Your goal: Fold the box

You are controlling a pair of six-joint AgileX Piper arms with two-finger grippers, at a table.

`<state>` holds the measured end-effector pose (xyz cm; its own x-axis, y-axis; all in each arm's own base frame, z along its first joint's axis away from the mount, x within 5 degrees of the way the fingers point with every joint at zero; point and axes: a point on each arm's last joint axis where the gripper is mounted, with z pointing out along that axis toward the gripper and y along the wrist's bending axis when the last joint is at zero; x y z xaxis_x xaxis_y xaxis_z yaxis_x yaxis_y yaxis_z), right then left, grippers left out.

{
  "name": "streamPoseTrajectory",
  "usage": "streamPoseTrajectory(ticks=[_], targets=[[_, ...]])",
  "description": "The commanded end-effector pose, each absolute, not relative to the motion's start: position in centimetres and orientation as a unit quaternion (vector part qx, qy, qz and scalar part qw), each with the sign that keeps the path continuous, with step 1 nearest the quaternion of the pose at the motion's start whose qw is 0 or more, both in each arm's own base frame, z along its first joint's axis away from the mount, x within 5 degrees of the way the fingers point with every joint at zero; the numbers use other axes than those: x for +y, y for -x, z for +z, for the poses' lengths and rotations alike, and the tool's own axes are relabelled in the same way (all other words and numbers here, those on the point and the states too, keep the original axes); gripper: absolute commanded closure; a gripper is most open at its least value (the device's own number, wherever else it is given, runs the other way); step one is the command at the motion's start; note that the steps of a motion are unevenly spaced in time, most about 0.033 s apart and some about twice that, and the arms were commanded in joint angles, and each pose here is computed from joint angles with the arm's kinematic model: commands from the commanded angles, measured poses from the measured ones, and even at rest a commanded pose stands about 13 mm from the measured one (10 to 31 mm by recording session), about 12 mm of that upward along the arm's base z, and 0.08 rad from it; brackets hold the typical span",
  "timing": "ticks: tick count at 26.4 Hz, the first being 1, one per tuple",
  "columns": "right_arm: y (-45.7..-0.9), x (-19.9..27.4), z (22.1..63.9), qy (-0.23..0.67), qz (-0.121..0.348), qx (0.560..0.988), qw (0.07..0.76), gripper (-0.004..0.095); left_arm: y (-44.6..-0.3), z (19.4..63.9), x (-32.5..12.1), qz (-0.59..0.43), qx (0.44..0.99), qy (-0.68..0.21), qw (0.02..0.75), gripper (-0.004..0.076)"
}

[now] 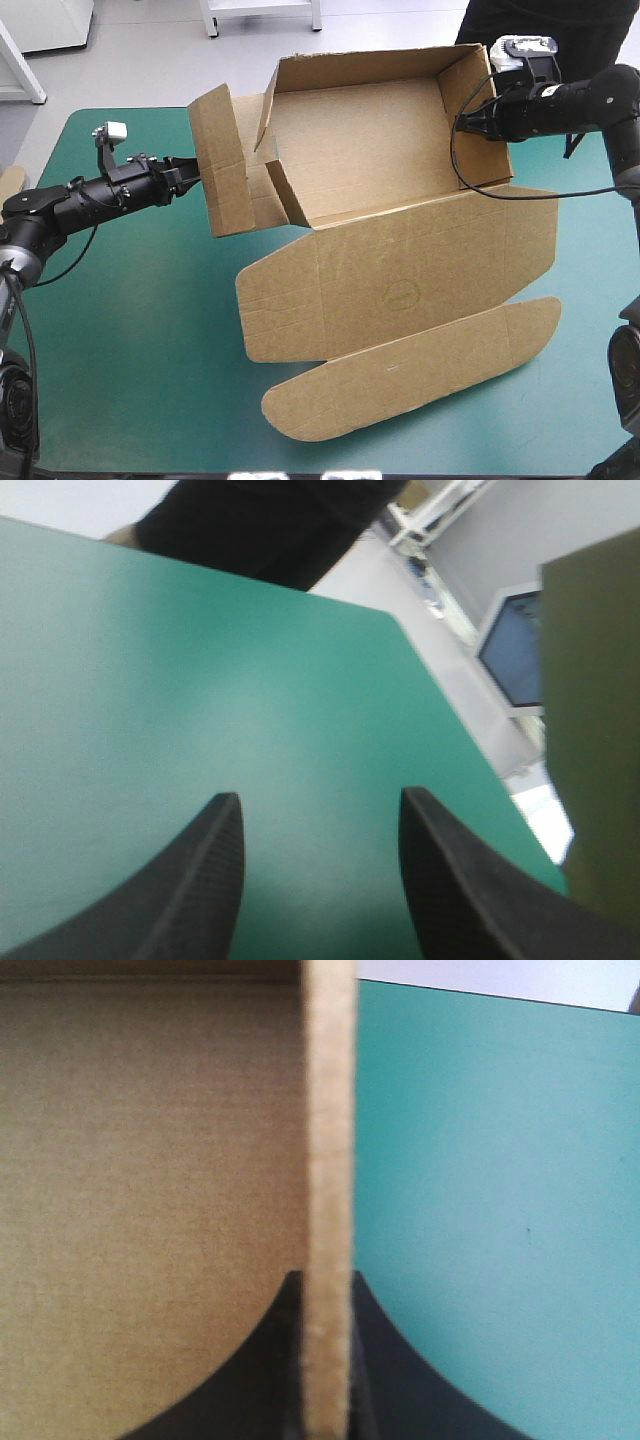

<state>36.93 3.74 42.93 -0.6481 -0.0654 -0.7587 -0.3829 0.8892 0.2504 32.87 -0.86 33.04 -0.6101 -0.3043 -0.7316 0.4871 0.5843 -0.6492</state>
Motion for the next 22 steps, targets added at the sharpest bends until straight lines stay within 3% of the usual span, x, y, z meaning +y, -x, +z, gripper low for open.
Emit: streamPoseTrajectory(ticks=[1,5,22], targets=[[-36.3,3.7,45.2,0.116,0.209,0.862,0.448,0.0925,-31.4,37.4,-3.1,-0.565,0.667,-0.100,0.475,0.0374],[-36.9,3.6,44.6,0.113,0.205,0.864,0.445,0.0925,-30.8,38.6,-5.3,-0.617,0.626,-0.125,0.461,0.0374],[-37.3,3.5,44.2,0.105,0.206,0.869,0.438,0.0925,-30.3,43.8,-9.0,-0.628,0.603,-0.184,0.456,0.0374]])
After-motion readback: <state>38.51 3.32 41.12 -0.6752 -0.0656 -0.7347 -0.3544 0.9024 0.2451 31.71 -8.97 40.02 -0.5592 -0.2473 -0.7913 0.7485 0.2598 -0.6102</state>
